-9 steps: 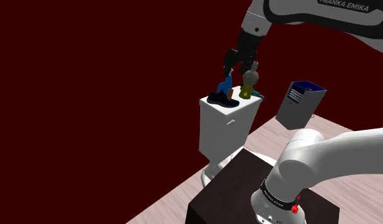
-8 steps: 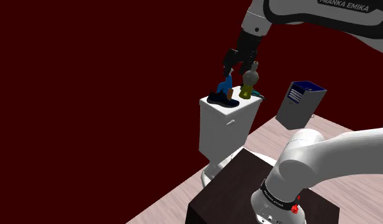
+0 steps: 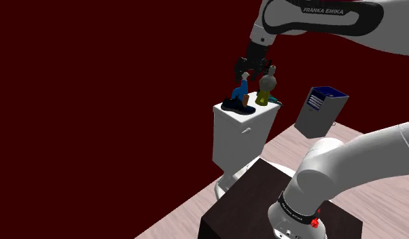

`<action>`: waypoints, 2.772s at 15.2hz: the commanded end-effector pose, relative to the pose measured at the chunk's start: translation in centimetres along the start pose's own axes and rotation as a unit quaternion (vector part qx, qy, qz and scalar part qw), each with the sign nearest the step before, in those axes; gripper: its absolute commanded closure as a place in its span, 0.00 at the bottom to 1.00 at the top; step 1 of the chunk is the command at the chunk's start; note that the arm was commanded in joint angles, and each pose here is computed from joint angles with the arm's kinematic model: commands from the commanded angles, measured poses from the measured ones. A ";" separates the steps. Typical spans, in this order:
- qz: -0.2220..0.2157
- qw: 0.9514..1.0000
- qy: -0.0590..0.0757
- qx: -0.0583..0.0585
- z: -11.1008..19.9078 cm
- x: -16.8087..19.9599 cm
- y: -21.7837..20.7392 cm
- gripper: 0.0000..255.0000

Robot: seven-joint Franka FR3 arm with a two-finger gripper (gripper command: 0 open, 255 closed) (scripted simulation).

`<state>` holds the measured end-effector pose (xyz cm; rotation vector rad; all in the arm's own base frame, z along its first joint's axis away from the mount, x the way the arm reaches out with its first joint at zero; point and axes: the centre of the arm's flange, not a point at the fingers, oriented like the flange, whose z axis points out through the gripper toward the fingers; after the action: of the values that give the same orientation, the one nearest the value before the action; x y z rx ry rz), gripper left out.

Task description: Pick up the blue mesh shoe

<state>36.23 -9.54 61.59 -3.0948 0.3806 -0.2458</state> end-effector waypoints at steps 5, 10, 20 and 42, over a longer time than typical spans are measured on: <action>0.021 1.000 -0.016 -0.001 4.1 5.5 4.7 0.00; 0.038 0.999 -0.030 -0.002 7.6 9.8 8.8 0.00; 0.073 0.996 -0.056 -0.003 14.9 17.5 17.5 0.00; 0.088 0.994 -0.068 -0.004 22.2 20.0 21.6 1.00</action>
<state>53.64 -35.50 42.22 -3.0385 0.6477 -0.0330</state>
